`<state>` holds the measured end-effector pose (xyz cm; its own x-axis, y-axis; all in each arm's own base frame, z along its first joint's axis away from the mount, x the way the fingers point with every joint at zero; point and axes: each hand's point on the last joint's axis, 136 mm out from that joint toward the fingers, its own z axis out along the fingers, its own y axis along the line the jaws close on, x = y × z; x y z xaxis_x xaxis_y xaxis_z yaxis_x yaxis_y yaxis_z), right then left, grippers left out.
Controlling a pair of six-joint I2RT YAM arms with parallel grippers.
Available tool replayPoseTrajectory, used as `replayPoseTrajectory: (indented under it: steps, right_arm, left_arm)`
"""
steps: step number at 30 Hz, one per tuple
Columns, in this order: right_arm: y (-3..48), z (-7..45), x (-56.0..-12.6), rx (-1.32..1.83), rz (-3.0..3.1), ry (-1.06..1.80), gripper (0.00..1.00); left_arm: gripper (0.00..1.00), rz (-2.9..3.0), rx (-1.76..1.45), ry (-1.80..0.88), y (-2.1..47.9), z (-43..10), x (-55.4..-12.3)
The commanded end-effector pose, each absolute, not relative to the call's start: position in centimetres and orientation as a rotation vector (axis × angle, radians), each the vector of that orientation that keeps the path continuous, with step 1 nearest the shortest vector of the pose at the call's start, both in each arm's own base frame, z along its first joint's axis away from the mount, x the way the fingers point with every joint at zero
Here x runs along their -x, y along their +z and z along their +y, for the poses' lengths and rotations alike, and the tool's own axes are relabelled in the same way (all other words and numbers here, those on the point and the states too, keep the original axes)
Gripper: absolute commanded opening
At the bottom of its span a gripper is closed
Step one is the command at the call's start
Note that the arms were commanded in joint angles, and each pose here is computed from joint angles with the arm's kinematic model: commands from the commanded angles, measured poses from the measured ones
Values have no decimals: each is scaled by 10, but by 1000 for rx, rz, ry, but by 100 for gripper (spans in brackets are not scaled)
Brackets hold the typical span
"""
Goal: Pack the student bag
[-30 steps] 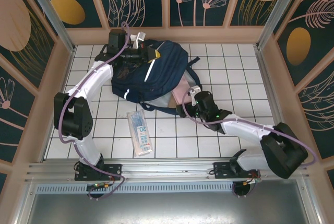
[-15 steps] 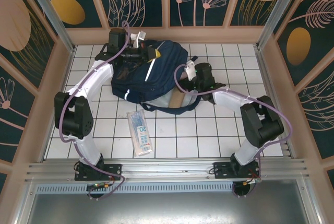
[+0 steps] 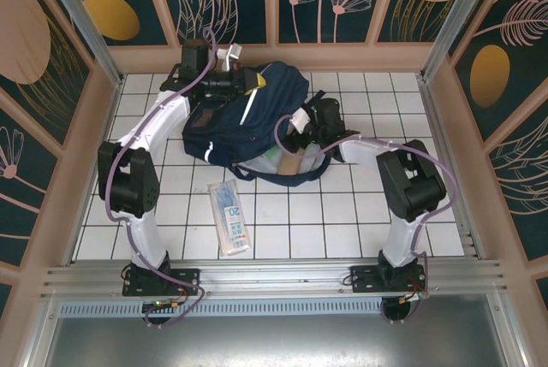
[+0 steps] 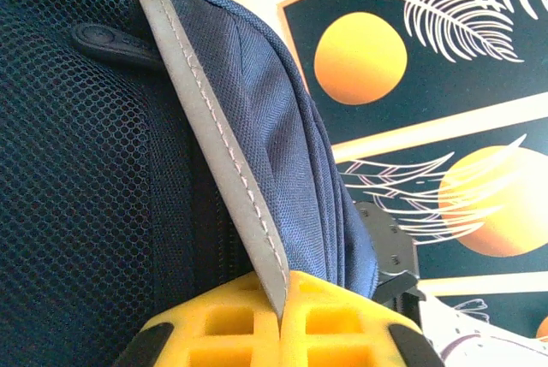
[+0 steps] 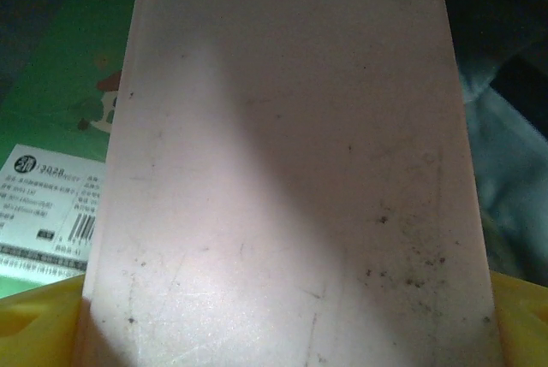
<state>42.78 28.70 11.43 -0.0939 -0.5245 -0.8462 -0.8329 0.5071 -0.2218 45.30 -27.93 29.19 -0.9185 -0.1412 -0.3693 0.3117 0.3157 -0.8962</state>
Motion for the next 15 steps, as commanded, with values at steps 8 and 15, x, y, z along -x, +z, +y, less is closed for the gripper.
replayPoseTrajectory:
  steps: [8, 15]
  right_arm:
    - [155, 370, -485, 1074, 1626, 408, 78]
    - [129, 371, -527, 1018, 1745, 214, 99]
  left_arm:
    - [0, 2010, -317, -1676, 346, -285, -455]
    - [0, 1994, -320, -1671, 354, -283, -454]
